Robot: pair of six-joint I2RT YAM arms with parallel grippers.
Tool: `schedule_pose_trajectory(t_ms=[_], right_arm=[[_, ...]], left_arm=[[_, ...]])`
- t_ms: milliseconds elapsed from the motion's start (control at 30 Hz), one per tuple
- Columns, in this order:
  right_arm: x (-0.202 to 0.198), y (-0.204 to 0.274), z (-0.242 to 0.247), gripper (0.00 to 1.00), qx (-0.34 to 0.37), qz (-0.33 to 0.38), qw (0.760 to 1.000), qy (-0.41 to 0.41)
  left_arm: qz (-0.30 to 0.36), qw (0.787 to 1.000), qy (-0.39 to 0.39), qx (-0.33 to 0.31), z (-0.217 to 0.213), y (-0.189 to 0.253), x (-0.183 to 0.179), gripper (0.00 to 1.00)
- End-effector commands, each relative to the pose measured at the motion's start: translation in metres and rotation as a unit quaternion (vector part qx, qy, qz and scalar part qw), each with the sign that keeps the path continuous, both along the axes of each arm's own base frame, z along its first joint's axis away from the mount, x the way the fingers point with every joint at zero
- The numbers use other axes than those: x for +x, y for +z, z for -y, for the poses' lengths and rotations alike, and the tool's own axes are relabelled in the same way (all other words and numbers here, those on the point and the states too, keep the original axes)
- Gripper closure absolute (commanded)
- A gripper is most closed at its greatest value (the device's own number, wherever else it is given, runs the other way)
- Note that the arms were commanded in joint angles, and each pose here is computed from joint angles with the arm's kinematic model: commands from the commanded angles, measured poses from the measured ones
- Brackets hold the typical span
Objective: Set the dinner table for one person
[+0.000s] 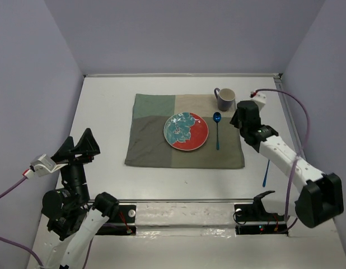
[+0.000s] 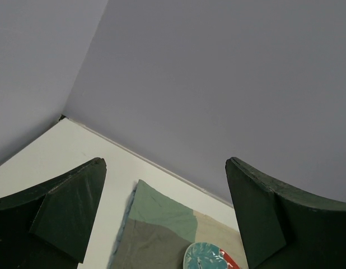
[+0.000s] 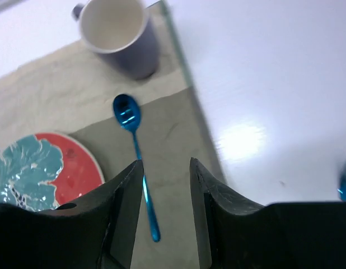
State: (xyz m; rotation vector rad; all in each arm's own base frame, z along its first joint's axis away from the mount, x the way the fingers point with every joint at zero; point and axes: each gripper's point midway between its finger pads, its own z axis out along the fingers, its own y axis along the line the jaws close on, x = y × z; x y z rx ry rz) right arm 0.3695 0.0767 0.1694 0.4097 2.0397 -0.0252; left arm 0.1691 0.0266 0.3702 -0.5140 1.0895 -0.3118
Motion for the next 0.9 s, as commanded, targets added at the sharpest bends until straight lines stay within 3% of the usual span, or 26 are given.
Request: schedule_pose_trajectory(t_ms=[0, 267, 333, 400, 533, 867], right_arm=[[-0.050, -0.003, 0.066, 0.55, 0.008, -0.030, 0.992, -0.119], [-0.094, -0.047, 0.155, 0.59, 0.084, -0.105, 0.961, -0.243], [-0.104, -0.055, 0.178, 0.59, 0.087, -0.116, 0.950, -0.275], [-0.114, -0.065, 0.194, 0.52, 0.102, -0.135, 0.941, -0.295], [-0.117, -0.084, 0.186, 0.46, 0.122, -0.176, 0.937, -0.277], [-0.136, -0.132, 0.160, 0.50, 0.171, -0.277, 0.910, -0.256]], left_arm=[[0.090, 0.994, -0.009, -0.061, -0.028, 0.018, -0.046, 0.01], [0.073, 0.994, -0.045, -0.069, -0.022, 0.014, -0.040, 0.01], [0.069, 0.994, -0.049, -0.069, -0.021, 0.014, -0.040, 0.01], [0.069, 0.994, -0.050, -0.071, -0.022, 0.014, -0.040, 0.01], [0.070, 0.993, -0.055, -0.072, -0.021, 0.015, -0.040, 0.01], [0.071, 0.993, -0.065, -0.075, -0.020, 0.016, -0.041, 0.01]])
